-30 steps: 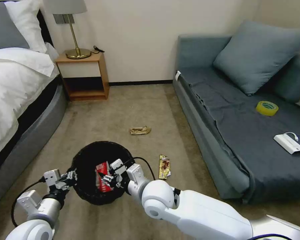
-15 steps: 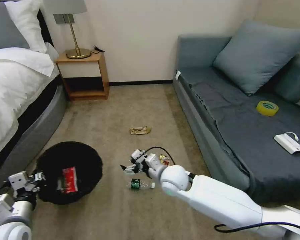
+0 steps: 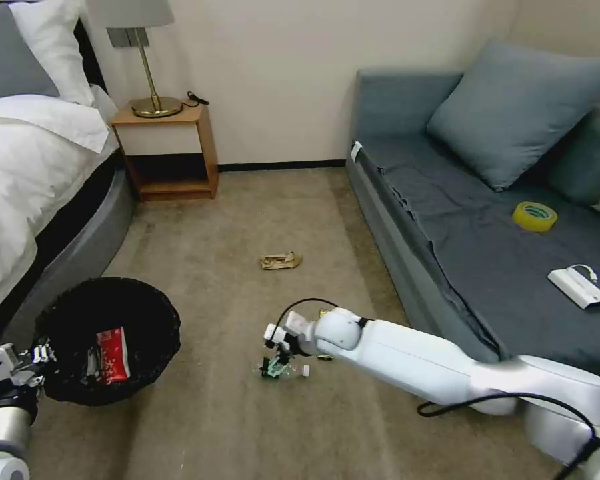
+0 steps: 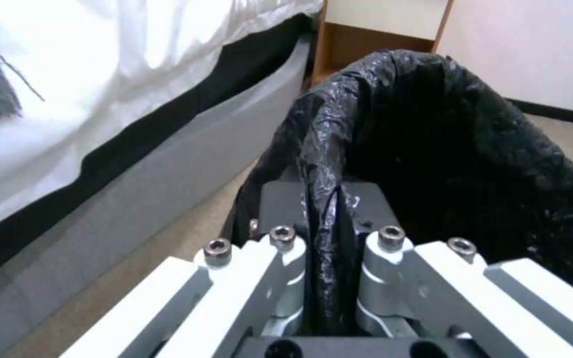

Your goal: Pick up the trash bin, then pick up the garbage on the floor and place it into the trash bin.

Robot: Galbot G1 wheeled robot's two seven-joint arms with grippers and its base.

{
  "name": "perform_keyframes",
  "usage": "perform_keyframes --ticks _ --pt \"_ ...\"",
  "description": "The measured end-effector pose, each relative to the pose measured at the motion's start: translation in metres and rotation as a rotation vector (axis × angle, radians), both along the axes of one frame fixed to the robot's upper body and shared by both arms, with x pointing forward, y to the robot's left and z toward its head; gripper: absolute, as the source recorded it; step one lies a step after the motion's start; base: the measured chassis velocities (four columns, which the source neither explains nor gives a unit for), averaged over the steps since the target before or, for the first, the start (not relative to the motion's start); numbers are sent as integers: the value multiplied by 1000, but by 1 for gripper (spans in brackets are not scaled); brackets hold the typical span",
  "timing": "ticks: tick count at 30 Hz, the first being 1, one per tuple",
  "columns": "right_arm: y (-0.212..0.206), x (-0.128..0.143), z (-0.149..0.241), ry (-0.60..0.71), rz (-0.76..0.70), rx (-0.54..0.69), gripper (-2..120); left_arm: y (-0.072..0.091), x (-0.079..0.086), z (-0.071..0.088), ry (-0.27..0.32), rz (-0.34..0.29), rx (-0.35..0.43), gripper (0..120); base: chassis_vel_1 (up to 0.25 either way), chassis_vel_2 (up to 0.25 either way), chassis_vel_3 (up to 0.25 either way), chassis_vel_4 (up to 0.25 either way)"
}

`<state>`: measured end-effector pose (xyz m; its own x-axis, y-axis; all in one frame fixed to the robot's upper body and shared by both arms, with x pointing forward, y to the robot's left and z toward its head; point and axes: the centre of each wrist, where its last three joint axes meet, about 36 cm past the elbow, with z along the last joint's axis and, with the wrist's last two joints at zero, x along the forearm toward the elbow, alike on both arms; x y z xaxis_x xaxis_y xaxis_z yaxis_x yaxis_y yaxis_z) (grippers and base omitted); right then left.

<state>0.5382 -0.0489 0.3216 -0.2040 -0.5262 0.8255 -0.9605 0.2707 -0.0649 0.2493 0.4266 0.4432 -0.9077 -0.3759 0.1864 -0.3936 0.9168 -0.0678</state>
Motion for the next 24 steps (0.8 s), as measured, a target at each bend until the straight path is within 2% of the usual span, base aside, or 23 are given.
perform_keyframes --ticks 13,22,24 --pt "-4 7 -59 28 -29 -101 100 13 -4 3 -15 17 9 5 0 0 0 0" --pt "-7 14 -79 15 -71 -124 100 18 -4 3 -15 22 16 5 0 0 0 0" --pt "-8 16 -84 16 -85 -127 95 21 -5 3 -17 24 19 5 0 0 0 0"
